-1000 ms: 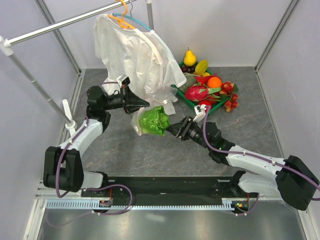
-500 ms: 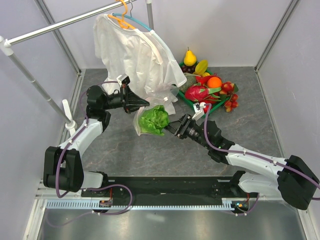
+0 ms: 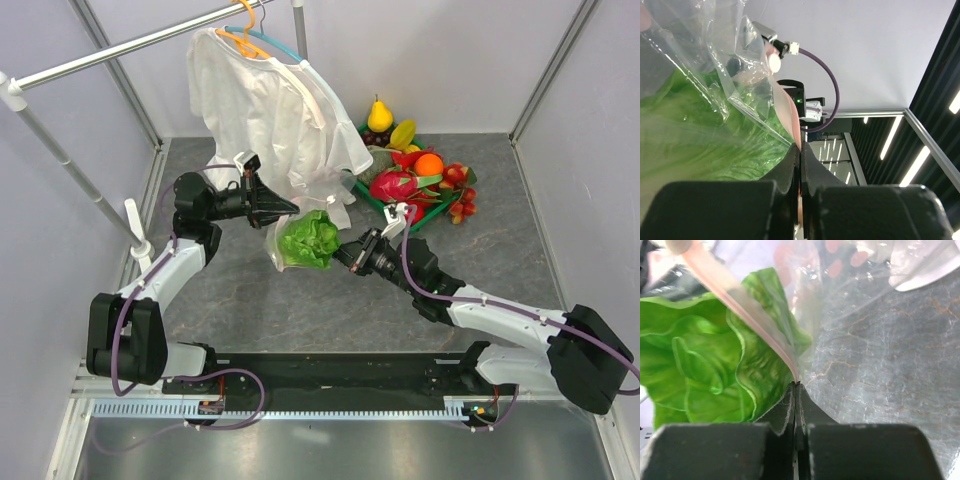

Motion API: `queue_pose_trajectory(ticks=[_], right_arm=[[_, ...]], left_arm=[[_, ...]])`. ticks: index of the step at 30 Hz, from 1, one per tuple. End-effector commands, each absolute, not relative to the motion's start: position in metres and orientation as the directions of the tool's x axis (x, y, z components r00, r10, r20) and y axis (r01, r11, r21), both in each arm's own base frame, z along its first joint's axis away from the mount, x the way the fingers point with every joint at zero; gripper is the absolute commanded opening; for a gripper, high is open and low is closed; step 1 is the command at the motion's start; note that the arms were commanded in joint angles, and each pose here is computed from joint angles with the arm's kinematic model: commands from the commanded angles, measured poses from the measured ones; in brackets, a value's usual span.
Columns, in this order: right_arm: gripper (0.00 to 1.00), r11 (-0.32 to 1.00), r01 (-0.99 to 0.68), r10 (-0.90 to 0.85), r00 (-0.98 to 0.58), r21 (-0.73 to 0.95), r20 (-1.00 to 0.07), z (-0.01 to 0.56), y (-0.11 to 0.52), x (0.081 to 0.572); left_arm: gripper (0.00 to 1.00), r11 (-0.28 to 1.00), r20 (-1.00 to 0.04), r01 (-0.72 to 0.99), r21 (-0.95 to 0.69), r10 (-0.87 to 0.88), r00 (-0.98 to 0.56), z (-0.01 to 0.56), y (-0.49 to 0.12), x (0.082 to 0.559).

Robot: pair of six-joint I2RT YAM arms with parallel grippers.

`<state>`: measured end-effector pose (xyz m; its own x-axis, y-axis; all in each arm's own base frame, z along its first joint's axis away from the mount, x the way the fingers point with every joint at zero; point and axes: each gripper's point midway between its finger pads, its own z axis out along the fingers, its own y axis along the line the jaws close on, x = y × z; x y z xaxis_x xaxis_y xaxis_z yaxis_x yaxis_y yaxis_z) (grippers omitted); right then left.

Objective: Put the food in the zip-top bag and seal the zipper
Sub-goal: Place the fake vegetable in the zipper food storage bag.

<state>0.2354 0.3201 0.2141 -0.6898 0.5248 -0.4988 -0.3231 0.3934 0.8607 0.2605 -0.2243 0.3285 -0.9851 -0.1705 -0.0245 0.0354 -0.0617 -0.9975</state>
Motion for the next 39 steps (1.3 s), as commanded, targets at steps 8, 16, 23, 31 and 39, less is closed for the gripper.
queue_pose_trajectory(ticks=[8, 16, 23, 31, 39], right_arm=[[0.00, 0.288, -0.533, 0.472, -0.643, 0.795, -0.603, 0.291, 0.314, 0.210], [0.00, 0.260, -0.673, 0.360, -0.597, 0.692, -0.717, 0.321, 0.294, 0.169], [0.00, 0.218, -0.743, 0.318, -0.559, 0.633, -0.766, 0.370, 0.293, 0.156], [0.17, 0.385, -0.639, 0.234, -0.631, 0.666, -0.740, 0.269, 0.289, 0.171], [0.73, 0.325, -0.753, 0.098, -0.574, 0.571, -0.813, 0.256, 0.280, 0.141]], left_arm=[[0.02, 0.051, -0.071, 0.063, -0.997, -0.161, -0.984, 0.312, -0.215, 0.246], [0.02, 0.447, -0.566, 0.442, -0.778, -0.192, -0.802, 0.349, -0.193, 0.248], [0.02, 0.590, -0.709, 0.582, -0.560, 0.022, -0.705, 0.335, -0.183, 0.202], [0.02, 0.226, -0.494, 0.472, -0.852, -0.051, -0.868, 0.361, -0.211, 0.166], [0.02, 0.063, -0.221, 0.214, -0.975, -0.130, -0.967, 0.340, -0.214, 0.195]])
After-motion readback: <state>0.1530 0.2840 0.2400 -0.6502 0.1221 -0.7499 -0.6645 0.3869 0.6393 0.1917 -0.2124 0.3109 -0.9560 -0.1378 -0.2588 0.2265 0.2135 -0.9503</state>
